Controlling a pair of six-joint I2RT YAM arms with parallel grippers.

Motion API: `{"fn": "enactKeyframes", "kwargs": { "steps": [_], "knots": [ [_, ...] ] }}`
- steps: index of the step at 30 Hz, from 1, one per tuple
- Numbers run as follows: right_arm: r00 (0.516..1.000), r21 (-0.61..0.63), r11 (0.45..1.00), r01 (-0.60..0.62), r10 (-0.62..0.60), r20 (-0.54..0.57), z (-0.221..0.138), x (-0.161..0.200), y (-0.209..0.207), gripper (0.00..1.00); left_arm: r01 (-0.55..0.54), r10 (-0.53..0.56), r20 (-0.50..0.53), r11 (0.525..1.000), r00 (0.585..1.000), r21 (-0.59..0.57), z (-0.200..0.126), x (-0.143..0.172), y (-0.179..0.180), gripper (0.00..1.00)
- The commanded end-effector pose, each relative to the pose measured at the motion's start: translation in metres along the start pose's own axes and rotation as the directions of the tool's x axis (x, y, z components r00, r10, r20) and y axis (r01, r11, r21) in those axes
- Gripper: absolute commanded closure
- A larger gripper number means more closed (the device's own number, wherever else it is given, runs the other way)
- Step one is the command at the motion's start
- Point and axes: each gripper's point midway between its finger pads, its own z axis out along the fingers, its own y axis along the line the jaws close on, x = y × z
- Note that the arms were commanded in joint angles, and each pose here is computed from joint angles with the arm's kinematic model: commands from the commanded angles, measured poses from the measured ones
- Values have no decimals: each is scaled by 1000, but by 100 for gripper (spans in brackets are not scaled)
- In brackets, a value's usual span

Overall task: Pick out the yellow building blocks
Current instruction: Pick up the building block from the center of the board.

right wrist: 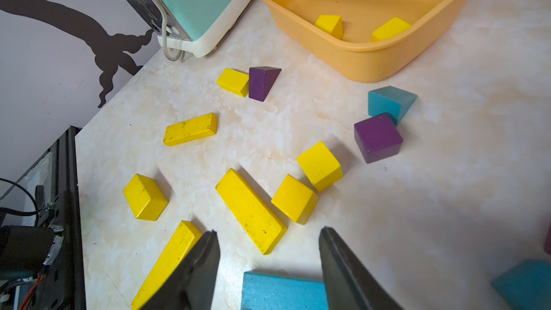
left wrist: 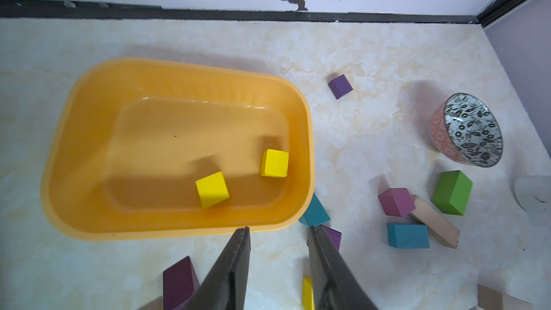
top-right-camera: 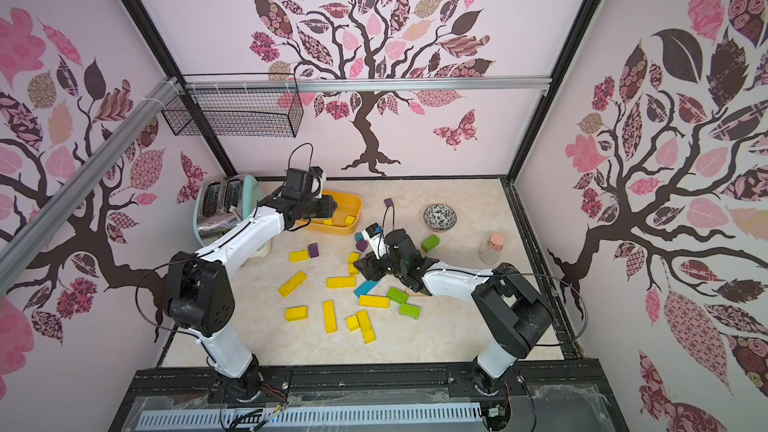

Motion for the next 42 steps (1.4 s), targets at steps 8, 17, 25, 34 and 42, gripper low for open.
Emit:
{"fn": "enactKeyframes", "kwargs": {
  "steps": [8,17,25,34,42],
  "knots": [
    [991,-10,998,70,-68,115,-26,-30,20,40,-52,53,-9,997,999,52,-98,66,-19,63],
    [1000,122,992,-5,8,-25,-55,16,5,40,-222,228,-23,964,973,150,-158,161,-30,62],
    [997,242,970,-16,-2,76,-108,9,-1,40,-294,300,42,879,953,376,-168,184,-68,63],
    [969,185,965,188,-214,128,-111,8,11,35,-519,450,259,759,855,393,-179,186,-77,56],
    [900,91,909,407,-416,131,-85,26,22,33,-524,436,314,799,843,296,-176,180,-53,36]
  ]
}}
